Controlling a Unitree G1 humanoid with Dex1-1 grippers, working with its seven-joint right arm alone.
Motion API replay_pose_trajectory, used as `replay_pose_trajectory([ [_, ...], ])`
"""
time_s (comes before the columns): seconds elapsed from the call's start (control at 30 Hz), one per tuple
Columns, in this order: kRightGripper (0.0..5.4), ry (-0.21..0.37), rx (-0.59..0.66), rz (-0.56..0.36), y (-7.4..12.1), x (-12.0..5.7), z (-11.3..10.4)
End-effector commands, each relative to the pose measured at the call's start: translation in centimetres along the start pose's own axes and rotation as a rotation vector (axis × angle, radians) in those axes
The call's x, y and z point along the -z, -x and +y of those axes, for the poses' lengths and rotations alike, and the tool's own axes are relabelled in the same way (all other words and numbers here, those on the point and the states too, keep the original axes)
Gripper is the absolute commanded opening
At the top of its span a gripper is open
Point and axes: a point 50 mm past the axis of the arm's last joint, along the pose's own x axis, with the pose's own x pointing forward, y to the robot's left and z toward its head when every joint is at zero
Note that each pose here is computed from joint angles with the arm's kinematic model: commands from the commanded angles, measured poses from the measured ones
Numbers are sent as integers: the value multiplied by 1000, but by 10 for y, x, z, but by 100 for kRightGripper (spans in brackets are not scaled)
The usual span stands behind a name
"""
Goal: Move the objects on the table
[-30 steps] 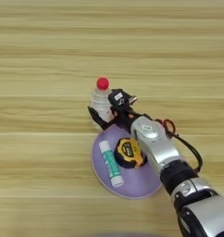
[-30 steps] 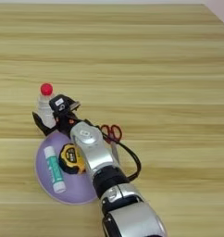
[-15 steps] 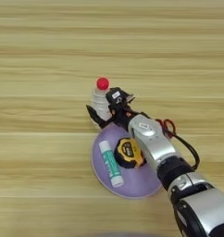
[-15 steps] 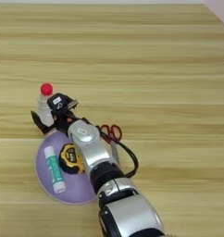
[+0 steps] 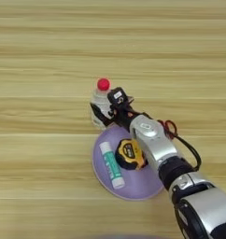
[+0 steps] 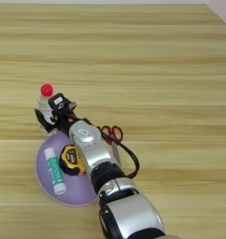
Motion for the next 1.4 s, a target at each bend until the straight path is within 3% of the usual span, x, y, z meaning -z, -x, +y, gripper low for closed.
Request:
replay_pose_trajectory([
  [0.03,364,55,17,-135,-14,-39,-9],
  [0.47,312,51,30,-147,-13,-39,-11],
  [1.17,310,77,107,-276,-6,-68,-30],
  [1.4,310,93,194,-324,3,-83,-54],
])
